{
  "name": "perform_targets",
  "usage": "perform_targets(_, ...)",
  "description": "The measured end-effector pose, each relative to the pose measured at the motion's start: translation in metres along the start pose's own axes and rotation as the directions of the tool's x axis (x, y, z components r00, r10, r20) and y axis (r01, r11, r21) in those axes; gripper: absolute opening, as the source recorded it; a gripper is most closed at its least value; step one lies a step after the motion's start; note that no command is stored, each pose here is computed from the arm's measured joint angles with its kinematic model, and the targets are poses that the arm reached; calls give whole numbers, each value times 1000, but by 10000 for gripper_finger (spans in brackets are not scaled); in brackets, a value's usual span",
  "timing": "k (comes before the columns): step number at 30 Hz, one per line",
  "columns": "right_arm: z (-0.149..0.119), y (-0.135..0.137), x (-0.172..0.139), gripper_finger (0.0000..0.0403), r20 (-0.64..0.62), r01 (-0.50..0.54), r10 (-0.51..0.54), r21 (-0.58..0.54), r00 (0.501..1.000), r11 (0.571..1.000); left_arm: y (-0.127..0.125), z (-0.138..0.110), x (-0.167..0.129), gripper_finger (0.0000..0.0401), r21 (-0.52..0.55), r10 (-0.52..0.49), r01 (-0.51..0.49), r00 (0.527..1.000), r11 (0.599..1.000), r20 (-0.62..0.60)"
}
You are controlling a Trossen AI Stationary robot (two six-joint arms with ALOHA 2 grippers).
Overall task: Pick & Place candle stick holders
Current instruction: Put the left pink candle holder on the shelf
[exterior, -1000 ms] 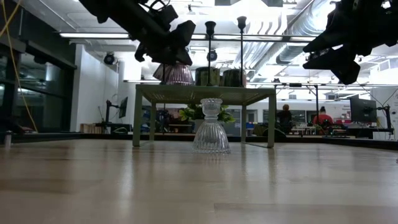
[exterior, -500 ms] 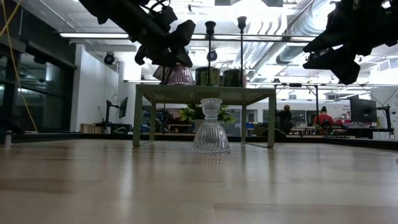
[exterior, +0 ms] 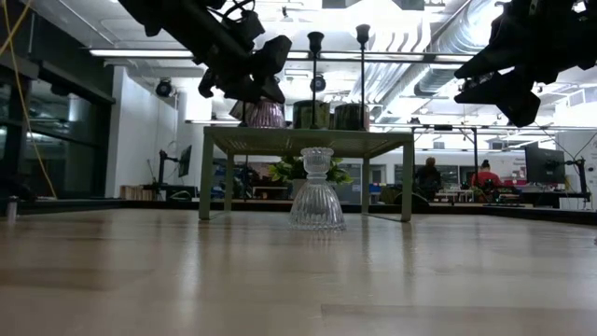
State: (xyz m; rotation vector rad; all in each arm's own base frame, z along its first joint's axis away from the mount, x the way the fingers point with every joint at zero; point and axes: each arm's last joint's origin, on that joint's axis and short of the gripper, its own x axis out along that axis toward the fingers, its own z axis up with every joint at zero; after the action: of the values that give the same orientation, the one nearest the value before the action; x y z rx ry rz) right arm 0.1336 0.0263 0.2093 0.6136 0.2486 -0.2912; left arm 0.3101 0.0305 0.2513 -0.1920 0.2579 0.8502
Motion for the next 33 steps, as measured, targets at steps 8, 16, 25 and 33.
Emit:
perform_targets(8, 0, 0, 0, 178, 0, 1, -1, 0, 1000, 1000, -3, -5, 11, 122, -27, 0, 0, 1000, 1000, 0)
perform_targets(16, 0, 0, 0, 178, 0, 0, 0, 0, 1000, 1000, -4, -8, 13, 134, -30, 12, -12, 1000, 999, 5)
perform_targets(25, 0, 0, 0, 178, 0, 0, 0, 0, 1000, 1000, -4, -9, 13, 135, -24, 11, -11, 1000, 1000, -1)
perform_targets(33, 0, 0, 0, 178, 0, 0, 0, 0, 1000, 1000, -4, -9, 13, 142, -25, 8, -8, 1000, 1000, -1)
